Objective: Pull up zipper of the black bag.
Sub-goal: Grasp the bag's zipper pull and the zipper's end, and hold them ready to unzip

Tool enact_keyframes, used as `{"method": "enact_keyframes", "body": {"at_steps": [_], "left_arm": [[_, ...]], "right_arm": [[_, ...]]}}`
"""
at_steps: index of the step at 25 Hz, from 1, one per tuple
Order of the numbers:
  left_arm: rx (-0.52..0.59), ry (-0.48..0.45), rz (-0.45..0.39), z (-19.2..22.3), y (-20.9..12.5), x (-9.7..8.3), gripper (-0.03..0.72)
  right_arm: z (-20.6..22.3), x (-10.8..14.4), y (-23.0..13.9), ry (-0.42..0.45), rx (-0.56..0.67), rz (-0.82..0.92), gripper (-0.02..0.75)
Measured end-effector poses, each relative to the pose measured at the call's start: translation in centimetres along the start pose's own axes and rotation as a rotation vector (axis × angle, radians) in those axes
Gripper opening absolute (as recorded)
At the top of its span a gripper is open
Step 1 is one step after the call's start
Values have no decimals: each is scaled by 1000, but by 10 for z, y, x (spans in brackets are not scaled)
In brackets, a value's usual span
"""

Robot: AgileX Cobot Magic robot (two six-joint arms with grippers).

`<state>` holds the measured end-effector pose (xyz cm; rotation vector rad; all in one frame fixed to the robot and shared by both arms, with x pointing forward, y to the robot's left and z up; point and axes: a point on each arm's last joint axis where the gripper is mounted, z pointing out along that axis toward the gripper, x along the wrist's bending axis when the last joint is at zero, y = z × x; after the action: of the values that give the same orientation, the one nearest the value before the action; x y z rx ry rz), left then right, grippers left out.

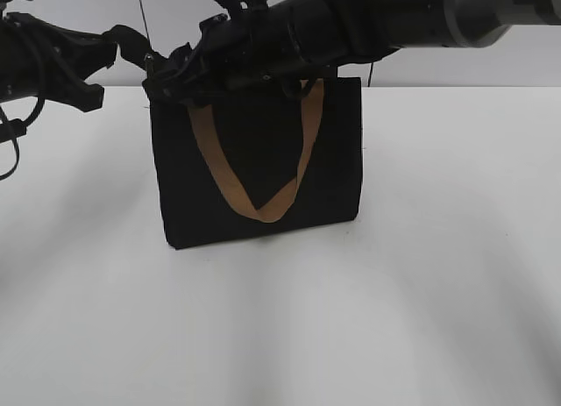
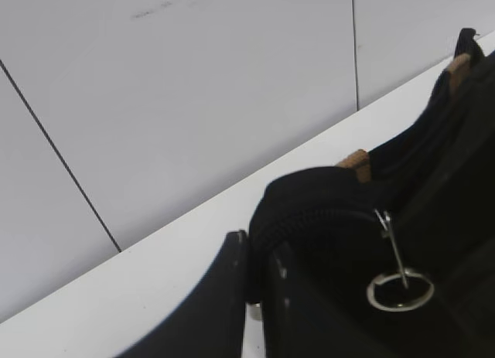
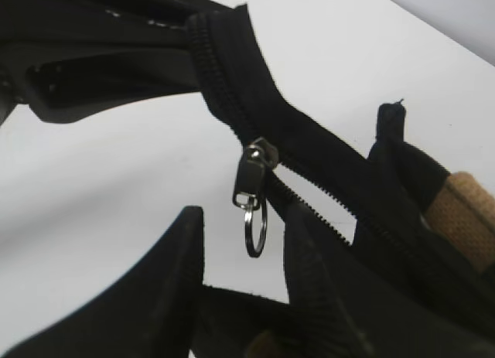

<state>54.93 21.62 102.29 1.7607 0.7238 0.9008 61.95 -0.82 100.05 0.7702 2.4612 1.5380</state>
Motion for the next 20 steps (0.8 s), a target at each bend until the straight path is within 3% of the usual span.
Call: {"method": "enact_keyframes", "body": {"at_steps": [20], "left_arm": [[0,0,0,0,0,0,13]], "right_arm": [[0,2,-1,19,35,-40,165]]}}
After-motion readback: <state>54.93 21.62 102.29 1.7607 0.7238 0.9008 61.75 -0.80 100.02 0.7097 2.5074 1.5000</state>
